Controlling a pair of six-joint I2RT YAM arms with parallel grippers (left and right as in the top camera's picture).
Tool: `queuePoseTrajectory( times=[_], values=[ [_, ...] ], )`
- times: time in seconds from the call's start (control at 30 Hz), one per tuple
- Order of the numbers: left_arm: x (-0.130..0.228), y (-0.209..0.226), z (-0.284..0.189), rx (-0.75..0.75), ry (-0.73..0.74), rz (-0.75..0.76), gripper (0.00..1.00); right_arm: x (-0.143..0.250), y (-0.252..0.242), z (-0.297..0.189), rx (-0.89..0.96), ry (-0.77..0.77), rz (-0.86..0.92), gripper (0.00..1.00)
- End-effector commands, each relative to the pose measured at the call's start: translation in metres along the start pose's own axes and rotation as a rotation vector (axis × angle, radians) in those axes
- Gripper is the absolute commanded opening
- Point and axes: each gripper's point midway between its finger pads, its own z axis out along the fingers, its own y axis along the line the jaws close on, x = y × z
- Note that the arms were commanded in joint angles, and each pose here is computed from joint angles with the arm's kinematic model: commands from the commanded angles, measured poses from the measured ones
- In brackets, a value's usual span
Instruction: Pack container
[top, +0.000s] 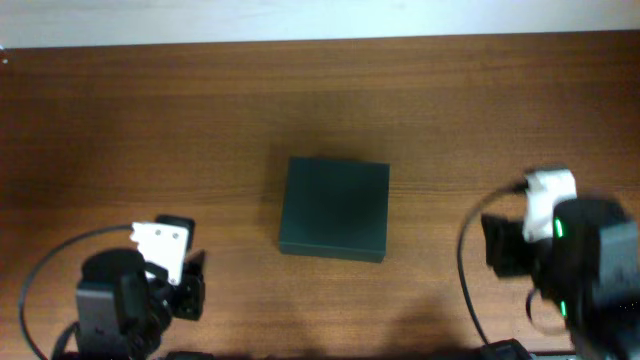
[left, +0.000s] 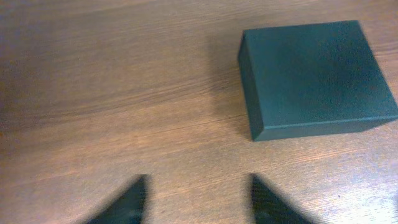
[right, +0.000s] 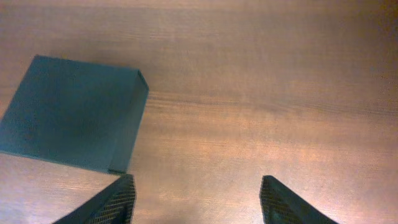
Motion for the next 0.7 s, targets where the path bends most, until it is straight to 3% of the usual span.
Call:
queuePoseTrajectory(
  times=[0.0,0.07,0.1,0.2,0.67],
  values=[
    [0.010,-0.006,-0.001,0.021,-0.042,0.026,1.00,0.048,-0.014,-0.001,0.042,-0.020,0.149,0.71],
    [0.011,-0.005,-0.003,0.016,-0.046,0.027,0.99,0.064,-0.015,0.000,0.038,-0.031,0.159,0.87],
    [0.012,-0.005,-0.003,0.017,-0.042,0.027,0.99,0.066,-0.015,-0.001,0.030,-0.059,0.164,0.99],
    [0.013,-0.005,-0.003,0.017,-0.039,0.026,0.99,0.063,-0.024,-0.009,0.064,-0.146,0.175,0.99],
    [0.013,-0.007,-0.003,0.024,-0.040,0.026,0.99,0.066,-0.025,-0.010,0.068,-0.139,0.174,0.99]
  ],
)
